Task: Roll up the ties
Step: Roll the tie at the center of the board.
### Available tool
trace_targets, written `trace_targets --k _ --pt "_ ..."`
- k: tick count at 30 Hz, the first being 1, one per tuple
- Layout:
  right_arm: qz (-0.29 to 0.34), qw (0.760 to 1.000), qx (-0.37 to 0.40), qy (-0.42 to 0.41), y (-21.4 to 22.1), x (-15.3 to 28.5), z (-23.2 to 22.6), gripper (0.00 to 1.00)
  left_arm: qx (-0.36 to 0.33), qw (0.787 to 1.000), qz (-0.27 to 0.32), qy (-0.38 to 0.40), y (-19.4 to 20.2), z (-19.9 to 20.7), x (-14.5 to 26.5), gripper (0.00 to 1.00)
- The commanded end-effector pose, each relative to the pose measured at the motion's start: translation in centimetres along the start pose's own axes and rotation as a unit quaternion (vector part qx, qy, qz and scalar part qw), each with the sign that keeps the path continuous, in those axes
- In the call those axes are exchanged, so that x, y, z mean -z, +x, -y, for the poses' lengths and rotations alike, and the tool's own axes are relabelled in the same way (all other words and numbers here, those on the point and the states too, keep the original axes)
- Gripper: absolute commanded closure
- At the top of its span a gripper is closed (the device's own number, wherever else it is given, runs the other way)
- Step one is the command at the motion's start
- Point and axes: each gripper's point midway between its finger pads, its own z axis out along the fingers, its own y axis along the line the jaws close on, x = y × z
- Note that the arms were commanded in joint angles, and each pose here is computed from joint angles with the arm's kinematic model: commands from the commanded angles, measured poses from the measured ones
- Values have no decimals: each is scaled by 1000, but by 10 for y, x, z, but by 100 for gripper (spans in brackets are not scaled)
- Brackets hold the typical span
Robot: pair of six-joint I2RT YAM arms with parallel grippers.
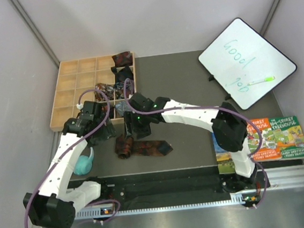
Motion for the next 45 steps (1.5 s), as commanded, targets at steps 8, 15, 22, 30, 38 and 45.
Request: trace_targets --k 8,15,22,30,38,45 --pt "0 999 -42 35 1 -37 0 39 16 998 29 45 -16 1 9 20" --pt "1 999 -44 15 0 -48 -15 44 17 998 32 44 -13 -5 7 20" --pt "-9 999 -45 9 6 -58 -19 46 17 998 33 50 -11 -5 7 21" --pt "-23 998 -56 10 13 -70 -14 72 23 997 31 60 -10 -1 6 23" --pt "-16 998 -56 24 22 -58 5 100 33 997 26 68 -6 1 8 26" --pt "1 999 -53 8 26 -45 17 100 37 997 5 75 2 5 1 31"
